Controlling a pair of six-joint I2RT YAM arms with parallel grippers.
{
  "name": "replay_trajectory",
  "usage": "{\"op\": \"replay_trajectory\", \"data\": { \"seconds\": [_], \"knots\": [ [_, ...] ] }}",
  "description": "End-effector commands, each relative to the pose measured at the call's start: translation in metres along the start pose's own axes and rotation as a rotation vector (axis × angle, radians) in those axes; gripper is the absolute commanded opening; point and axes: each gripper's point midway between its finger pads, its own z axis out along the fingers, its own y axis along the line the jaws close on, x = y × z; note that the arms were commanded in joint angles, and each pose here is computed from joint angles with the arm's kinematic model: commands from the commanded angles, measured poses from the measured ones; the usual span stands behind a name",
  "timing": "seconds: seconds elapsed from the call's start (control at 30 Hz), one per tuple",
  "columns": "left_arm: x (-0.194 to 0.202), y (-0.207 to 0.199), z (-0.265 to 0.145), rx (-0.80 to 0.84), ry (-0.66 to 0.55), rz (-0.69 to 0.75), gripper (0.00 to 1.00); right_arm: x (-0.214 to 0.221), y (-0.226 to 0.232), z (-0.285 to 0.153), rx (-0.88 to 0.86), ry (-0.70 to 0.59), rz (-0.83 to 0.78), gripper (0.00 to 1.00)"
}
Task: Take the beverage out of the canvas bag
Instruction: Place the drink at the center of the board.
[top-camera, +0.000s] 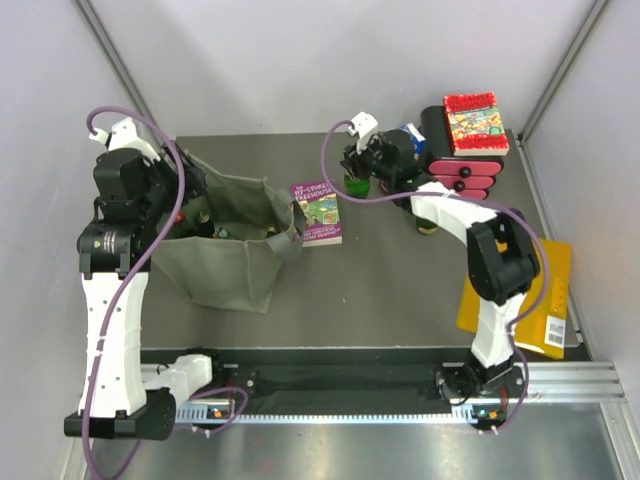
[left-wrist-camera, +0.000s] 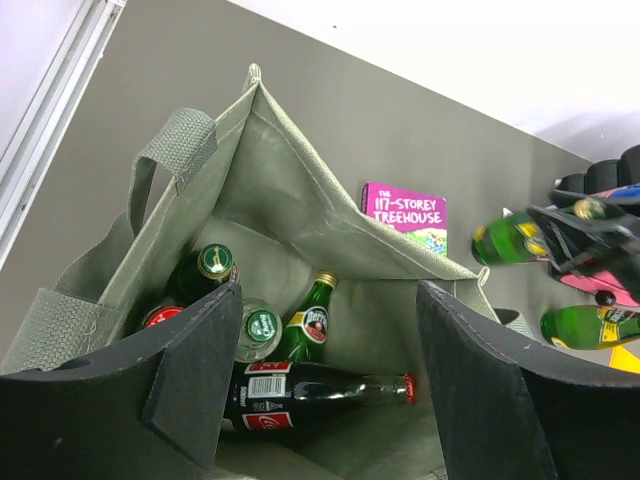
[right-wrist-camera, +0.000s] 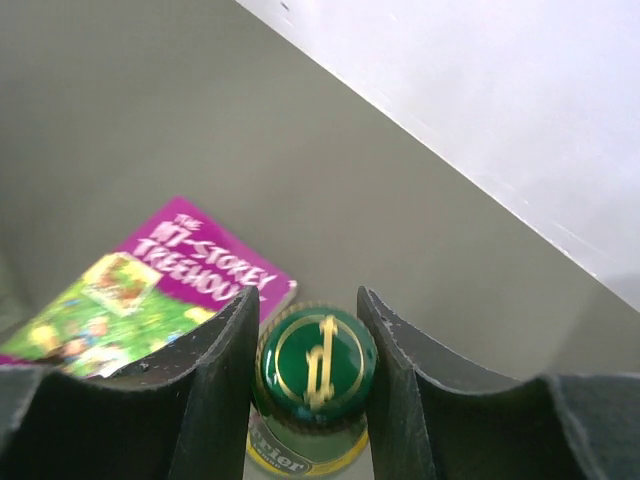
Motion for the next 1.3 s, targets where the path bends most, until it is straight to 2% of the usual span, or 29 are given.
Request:
{"op": "replay_trajectory", "data": {
  "seconds": [0.0, 0.17, 0.4, 0.6, 0.8, 0.93, 1.0, 1.17, 1.23, 1.27],
  "knots": [
    [-0.013, -0.008, -0.007, 0.038, -0.055, -0.020, 0.75, -0.096, -0.045, 0.013, 0.131, -0.299, -0.108, 0.00],
    [-0.011, -0.010, -0.007, 0.049, -0.050, -0.024, 0.75, -0.101, -0.059, 0.031, 0.169, -0.320, -0.108, 0.00],
    [-0.009, -0.007, -0.006, 0.036, -0.047, -0.021, 0.75, -0.084, -0.069, 0.055, 0.192, -0.303, -0.108, 0.00],
    [-0.008, -0.006, -0.005, 0.032, -0.041, -0.019, 0.75, -0.068, -0.070, 0.062, 0.192, -0.275, -0.111, 0.18],
    [-0.007, -0.007, -0.005, 0.033, -0.037, -0.021, 0.75, -0.062, -0.069, 0.065, 0.188, -0.263, -0.121, 0.40],
    [-0.006, -0.006, -0.005, 0.031, -0.029, -0.021, 0.76, -0.068, -0.069, 0.063, 0.186, -0.272, -0.126, 0.63],
    [-0.006, -0.003, -0.006, 0.015, -0.027, -0.020, 0.76, -0.075, -0.069, 0.059, 0.180, -0.281, -0.129, 0.67],
    [0.003, 0.004, -0.006, -0.018, 0.005, -0.025, 0.84, -0.110, -0.059, 0.041, 0.127, -0.334, -0.136, 0.70],
    [0.003, 0.005, -0.007, -0.030, 0.008, -0.024, 0.86, -0.121, -0.053, 0.032, 0.090, -0.338, -0.139, 0.78],
    [0.005, 0.007, -0.008, -0.038, 0.018, -0.025, 0.87, -0.140, -0.041, 0.020, 0.023, -0.372, -0.160, 0.82]
  ]
}}
